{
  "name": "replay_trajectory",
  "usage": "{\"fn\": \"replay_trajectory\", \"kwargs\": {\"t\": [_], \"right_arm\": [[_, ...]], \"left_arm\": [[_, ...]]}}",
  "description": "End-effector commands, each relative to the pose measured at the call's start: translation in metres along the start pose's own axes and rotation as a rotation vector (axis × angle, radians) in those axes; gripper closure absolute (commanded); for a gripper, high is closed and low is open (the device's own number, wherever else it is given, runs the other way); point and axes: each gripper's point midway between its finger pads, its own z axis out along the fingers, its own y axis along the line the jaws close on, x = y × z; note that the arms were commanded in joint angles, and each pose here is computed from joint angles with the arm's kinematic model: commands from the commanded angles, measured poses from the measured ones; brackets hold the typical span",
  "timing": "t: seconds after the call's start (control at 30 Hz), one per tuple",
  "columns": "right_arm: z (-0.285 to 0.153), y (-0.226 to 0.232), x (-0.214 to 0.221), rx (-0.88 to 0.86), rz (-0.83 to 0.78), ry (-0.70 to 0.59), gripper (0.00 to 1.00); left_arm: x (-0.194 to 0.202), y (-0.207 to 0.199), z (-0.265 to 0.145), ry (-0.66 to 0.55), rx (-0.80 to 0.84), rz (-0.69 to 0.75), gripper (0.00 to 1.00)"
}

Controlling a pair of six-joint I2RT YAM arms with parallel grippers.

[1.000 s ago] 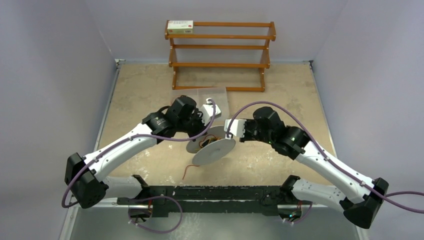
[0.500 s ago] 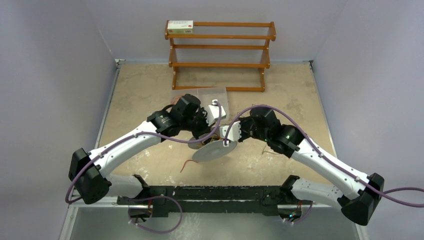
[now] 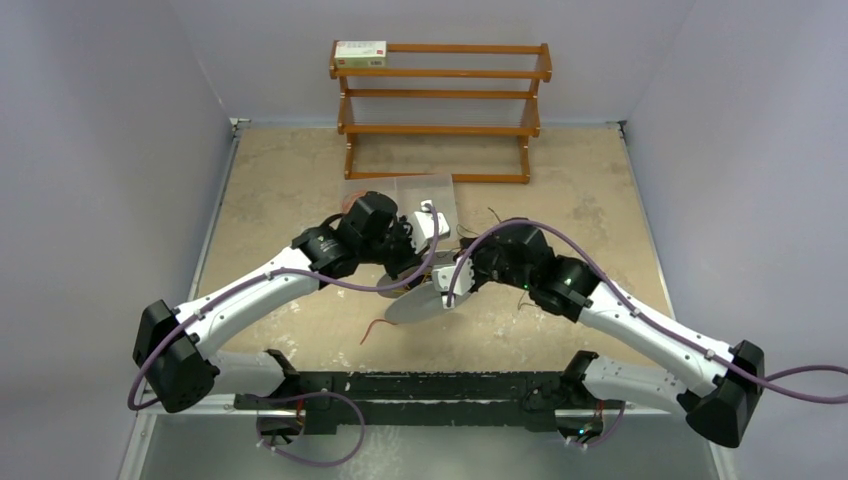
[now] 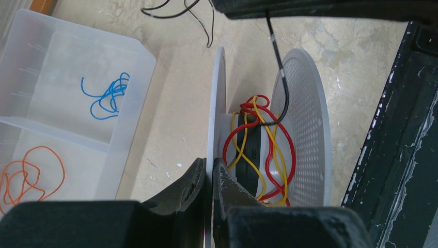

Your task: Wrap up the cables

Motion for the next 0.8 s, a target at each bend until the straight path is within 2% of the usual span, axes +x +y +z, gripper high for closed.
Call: {"fn": "replay_trajectory", "kwargs": {"t": [0.0,0.3,0.77], "right_arm": [[0.011,-0.007,-0.003,0.049,-0.101,0.003,1.00],[0.011,-0.015,-0.010,0.122,-0.192,-0.011,1.00],[0.034,-0.015,-0.008,0.079,-0.207,0.025,1.00]], "left_arm": [[-0.006,-0.003,0.000,-0.034,0.017,0.001,0.93],[-0.005,-0.005,-0.002,-0.041,0.018,-0.001,0.92],[-0.006,-0.010,-0.005,-0.052,0.038,-0.001,0.86]]}}
